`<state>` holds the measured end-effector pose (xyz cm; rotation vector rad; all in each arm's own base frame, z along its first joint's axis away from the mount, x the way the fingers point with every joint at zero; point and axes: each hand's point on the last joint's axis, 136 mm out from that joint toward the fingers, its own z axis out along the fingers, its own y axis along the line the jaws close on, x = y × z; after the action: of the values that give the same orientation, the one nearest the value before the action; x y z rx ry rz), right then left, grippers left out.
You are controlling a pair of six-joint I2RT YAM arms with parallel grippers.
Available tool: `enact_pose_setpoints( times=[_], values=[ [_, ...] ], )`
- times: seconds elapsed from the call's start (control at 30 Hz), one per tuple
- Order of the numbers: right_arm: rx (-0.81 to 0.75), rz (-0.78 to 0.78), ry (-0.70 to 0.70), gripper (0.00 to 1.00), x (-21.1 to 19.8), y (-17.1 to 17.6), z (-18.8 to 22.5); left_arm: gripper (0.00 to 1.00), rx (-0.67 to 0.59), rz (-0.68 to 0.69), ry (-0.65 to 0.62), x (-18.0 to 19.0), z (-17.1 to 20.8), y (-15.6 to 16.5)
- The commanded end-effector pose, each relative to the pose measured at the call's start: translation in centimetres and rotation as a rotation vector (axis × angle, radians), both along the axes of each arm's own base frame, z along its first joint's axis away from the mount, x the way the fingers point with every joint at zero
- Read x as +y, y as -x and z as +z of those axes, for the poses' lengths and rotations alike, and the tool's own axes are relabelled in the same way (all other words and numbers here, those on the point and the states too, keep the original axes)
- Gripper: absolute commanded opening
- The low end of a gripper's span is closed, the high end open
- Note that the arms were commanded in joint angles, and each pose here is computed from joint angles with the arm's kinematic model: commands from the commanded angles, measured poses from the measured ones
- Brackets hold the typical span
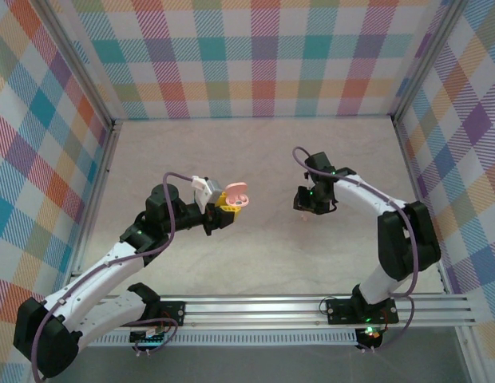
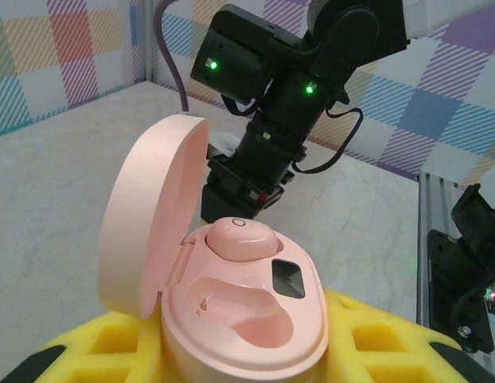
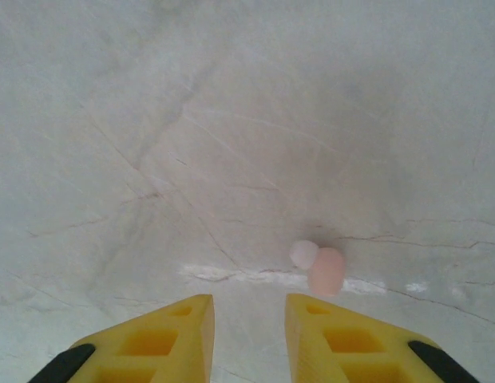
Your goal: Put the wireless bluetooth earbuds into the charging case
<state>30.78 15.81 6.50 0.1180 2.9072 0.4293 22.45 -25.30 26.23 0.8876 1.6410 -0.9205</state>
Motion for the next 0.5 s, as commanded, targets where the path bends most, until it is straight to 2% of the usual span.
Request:
enact_pose_setpoints(
  times=[0.0,0.3,0.47],
  values=[
    [0.059,0.007,0.008,0.29,-0.3,0.9,-1.7,0.21,-0.034,-0.006,0.006,0.1,0.8,-0.1],
    [0.128,-0.084,-0.073,0.22,0.5,2.1,-2.4,0.21,-0.035,0.0,-0.001,0.2,0.6,0.0],
    [0.165,-0.088,-0.067,0.18,0.4,2.8,-3.8,0.21,-0.037,-0.003,-0.002,0.1,0.5,-0.1]
  ],
)
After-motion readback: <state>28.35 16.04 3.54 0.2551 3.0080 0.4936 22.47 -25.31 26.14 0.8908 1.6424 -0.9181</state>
